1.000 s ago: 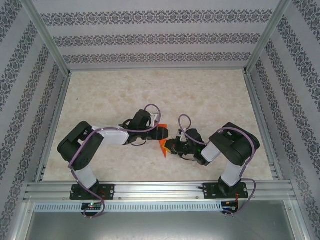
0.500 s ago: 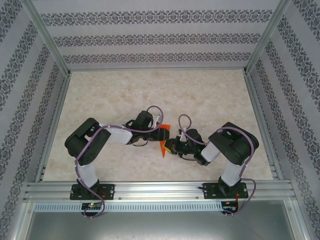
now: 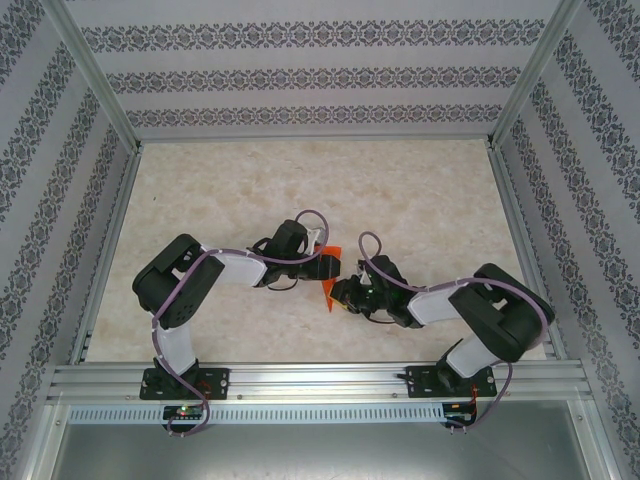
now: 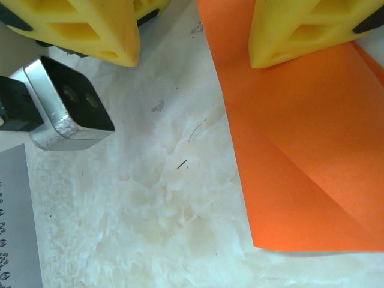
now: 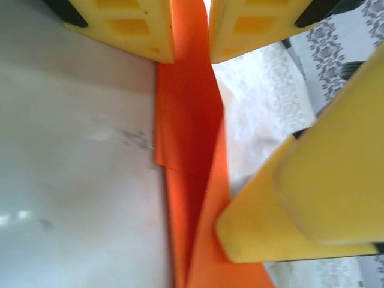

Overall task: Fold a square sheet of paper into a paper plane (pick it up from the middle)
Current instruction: Fold the wing for the fifth time at the center of the table.

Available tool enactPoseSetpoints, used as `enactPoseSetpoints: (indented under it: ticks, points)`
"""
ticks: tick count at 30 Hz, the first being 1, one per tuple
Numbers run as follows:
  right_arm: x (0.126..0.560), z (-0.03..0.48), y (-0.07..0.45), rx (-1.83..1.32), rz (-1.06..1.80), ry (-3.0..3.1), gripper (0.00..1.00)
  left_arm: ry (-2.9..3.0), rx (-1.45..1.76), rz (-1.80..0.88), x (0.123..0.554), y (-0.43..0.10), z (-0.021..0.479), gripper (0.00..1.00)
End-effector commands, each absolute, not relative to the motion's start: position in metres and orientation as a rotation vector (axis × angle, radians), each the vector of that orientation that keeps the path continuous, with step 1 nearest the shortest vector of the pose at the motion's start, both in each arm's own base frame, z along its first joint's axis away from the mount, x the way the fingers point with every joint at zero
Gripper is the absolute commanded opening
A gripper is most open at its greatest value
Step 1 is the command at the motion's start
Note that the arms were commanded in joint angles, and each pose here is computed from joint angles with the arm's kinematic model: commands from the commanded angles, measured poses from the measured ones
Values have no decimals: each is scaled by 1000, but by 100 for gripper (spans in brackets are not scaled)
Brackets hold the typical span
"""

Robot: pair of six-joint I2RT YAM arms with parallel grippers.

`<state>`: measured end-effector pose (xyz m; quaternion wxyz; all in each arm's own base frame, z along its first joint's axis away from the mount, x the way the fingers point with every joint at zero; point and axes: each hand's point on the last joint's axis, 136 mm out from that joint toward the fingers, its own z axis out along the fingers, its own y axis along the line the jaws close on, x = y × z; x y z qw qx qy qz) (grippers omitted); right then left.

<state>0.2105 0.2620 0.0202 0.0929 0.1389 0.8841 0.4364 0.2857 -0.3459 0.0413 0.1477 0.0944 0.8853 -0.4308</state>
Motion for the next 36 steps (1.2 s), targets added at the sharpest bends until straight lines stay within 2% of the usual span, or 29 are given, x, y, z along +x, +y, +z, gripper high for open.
enactPoseSetpoints:
  ticks: [1, 3, 12, 21, 28, 36]
  points:
    - [203, 1, 239, 431, 1090, 2705, 20, 2581, 319, -1227, 279, -349, 32, 53]
    - [211, 11, 247, 405, 1118, 2686, 15, 2581, 324, -1231, 279, -350, 33, 53]
    - [212, 7, 248, 431, 1109, 2695, 13, 2597, 332, -1219, 277, -348, 30, 53]
    - [221, 68, 260, 285, 1230, 2512, 1, 2622, 310, -1221, 278, -350, 27, 53]
    - [215, 83, 289, 174, 1273, 2493, 0, 2626, 291, -1231, 279, -351, 28, 52]
    - [217, 62, 301, 202, 1240, 2538, 1, 2632, 293, -1229, 278, -351, 28, 52]
